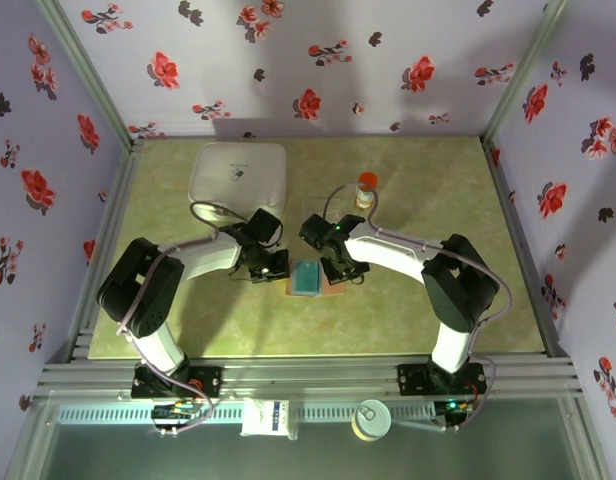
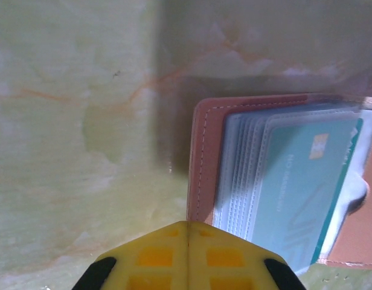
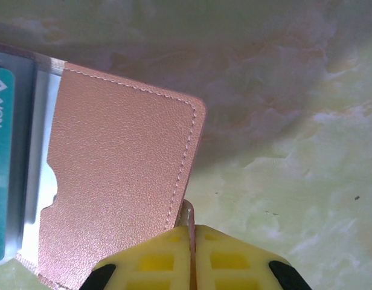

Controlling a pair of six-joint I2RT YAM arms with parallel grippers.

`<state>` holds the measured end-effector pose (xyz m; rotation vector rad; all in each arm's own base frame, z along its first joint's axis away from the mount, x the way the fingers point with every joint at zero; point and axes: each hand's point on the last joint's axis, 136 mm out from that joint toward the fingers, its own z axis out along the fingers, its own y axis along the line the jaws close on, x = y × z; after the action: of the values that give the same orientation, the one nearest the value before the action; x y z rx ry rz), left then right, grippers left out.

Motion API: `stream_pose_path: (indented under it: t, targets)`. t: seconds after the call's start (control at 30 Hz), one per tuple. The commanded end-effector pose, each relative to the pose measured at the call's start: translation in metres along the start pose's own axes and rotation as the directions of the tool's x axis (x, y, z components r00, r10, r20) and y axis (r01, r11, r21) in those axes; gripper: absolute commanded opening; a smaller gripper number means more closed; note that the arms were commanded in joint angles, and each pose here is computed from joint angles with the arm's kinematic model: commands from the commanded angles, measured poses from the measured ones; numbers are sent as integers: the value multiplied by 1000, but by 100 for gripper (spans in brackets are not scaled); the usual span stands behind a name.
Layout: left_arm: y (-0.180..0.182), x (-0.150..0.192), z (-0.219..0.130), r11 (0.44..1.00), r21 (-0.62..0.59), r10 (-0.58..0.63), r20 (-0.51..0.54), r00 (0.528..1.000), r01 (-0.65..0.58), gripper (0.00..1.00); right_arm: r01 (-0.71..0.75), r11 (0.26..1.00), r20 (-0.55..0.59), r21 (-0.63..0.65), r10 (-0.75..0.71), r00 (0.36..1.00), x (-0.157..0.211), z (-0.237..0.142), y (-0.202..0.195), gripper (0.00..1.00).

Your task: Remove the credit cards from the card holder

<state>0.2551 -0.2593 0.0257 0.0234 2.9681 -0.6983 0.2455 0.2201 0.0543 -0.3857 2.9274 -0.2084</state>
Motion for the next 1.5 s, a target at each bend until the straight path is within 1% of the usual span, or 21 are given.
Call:
stream_pose_path:
  t: [0.0,0.13,0.27,0.4,0.53,0.63,0.7,0.9,1.13,1.2,1.33,1.47]
  targets:
    - [-4,-3,0,1000,-6,25,-4,1000,-25,0,-18,1000,-5,11,18,1000,-1,16,0,8]
    - [2,-1,1,999,-37,20,-11,1000,-20,0,-22,1000,-16,8,22,1000,-1,26,2,8]
    - [3,-1,4,999,-41,12,-16,1000,-13,0,-48,997,-13,-54,47,999,-3,36,10,10]
    - [10,6,7,998,-60,5,-36,999,-8,0,-60,998,-12,-21,59,998,-3,42,1,10]
    - [15,11,7,997,-72,-9,-43,999,6,0,-72,995,-11,-75,72,997,-3,43,8,12]
    - [17,13,7,997,-75,-17,-45,999,14,0,-76,996,-5,-39,76,997,-2,41,0,13]
    - [17,14,7,997,-74,-25,-46,999,21,0,-82,996,0,-22,82,997,-1,38,-7,16]
    - [14,14,5,997,-81,-15,-50,999,11,0,-99,995,7,22,99,995,6,30,-29,28]
    - [16,16,7,996,-88,-19,-55,998,14,0,-174,984,8,-26,174,985,16,24,-49,41]
    - [16,16,8,996,-89,-22,-58,998,17,0,-190,981,6,-44,190,982,16,26,-50,43]
    - [11,14,9,996,-92,-6,-68,998,0,0,-211,975,-37,-68,209,977,19,38,-49,45]
    - [7,11,3,997,-83,0,-53,999,-4,0,-201,978,-74,-61,196,978,24,49,-45,44]
